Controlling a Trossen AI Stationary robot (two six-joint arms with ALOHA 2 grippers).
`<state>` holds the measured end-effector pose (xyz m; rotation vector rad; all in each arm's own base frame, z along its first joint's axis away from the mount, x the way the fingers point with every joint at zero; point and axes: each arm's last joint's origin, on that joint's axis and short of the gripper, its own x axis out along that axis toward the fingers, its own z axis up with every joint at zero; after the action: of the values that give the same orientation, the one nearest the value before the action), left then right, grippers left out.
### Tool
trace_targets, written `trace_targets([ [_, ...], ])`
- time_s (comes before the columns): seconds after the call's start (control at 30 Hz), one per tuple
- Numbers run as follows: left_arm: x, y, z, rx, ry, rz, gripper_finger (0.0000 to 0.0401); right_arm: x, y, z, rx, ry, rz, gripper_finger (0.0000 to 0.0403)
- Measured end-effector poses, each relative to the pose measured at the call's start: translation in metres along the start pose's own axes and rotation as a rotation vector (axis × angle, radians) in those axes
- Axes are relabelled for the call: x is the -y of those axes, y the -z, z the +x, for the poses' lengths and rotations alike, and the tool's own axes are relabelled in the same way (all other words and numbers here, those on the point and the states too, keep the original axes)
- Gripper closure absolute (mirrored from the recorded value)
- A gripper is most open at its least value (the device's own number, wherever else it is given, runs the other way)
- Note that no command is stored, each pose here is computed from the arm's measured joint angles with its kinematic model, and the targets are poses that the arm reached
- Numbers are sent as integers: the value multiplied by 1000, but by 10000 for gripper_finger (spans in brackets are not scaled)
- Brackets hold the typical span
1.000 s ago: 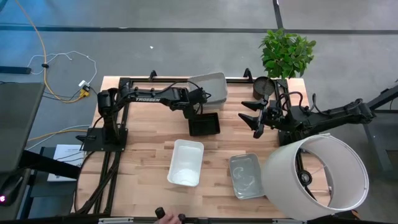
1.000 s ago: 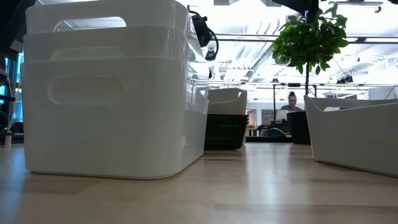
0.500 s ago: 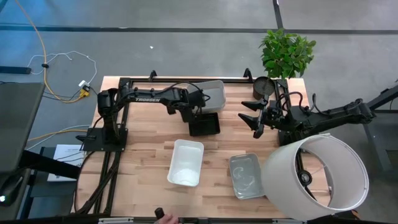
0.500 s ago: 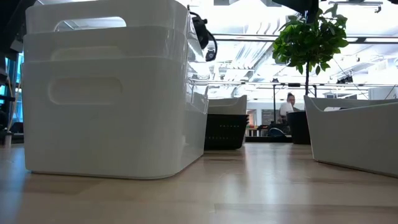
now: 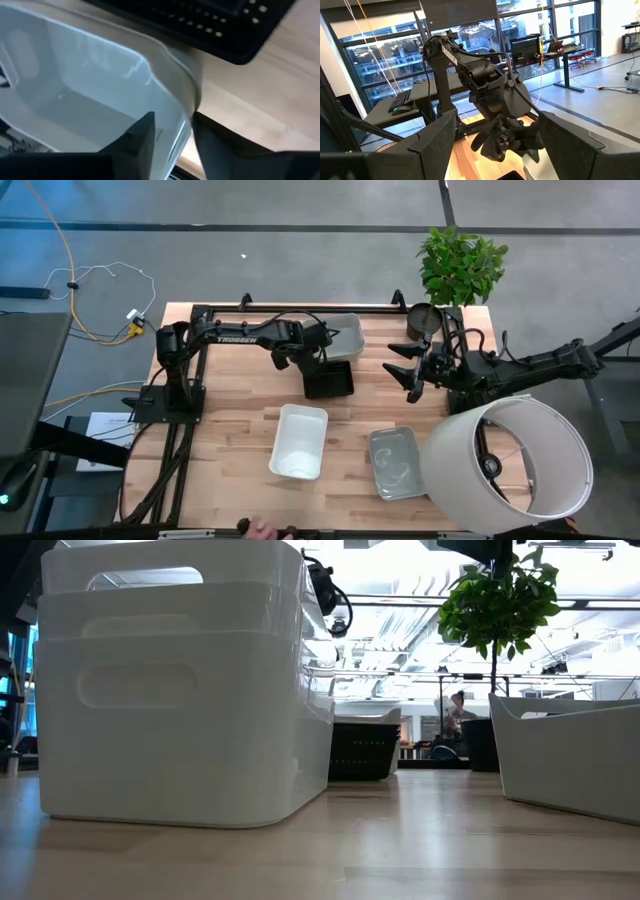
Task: Stack baskets by color
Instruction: Stack the middle gray bin on top of the top gray bin, then stack the bottom gray bin on top of the gray bin
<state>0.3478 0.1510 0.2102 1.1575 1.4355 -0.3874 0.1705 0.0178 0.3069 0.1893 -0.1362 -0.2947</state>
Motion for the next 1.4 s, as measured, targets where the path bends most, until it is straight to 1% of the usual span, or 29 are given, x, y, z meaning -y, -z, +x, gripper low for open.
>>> trace_targets([
  [0.2,-2,-2,-1,-34,-29,-107,224,0,1,0,-13,-16,-1,133],
  [0.3,-1,-4,-2,-48,-33,-159,204,-1,1,0,-14,-27,0,133],
  [0.4,-2,-1,-9,-46,-52,-196,188,-1,1,0,-14,-28,0,133],
  [0.57,-3,7,-33,-19,-111,-276,170,-1,1,0,-14,-29,0,133],
  [0.63,-3,11,-46,-6,-141,-327,166,-1,1,0,-9,-31,9,133],
  [0.7,-2,14,-60,13,-181,-394,165,-1,0,0,-9,-31,31,133],
  [0.77,0,20,-78,49,-221,-497,165,-1,0,0,-8,-33,52,133],
  [0.83,3,27,-99,121,-261,-636,166,-1,0,0,-9,-45,54,133],
  [0.93,11,36,-135,321,-276,-900,166,-1,0,0,-9,-51,52,133],
  [1.03,23,45,-169,573,-209,-1165,166,-2,0,0,-5,-52,54,133],
  [1.07,28,48,-180,654,-175,-1230,166,-2,0,0,-5,-52,56,133],
  [1.13,39,51,-200,807,-96,-1309,166,-2,0,0,-6,-56,65,133],
  [1.2,53,51,-212,900,-38,-1339,167,-2,0,0,-10,-75,69,133],
  [1.3,77,45,-218,967,-25,-1366,167,-2,0,0,-11,-78,68,133],
  [1.4,100,38,-215,1054,-69,-1419,167,-2,0,0,-11,-77,50,133],
])
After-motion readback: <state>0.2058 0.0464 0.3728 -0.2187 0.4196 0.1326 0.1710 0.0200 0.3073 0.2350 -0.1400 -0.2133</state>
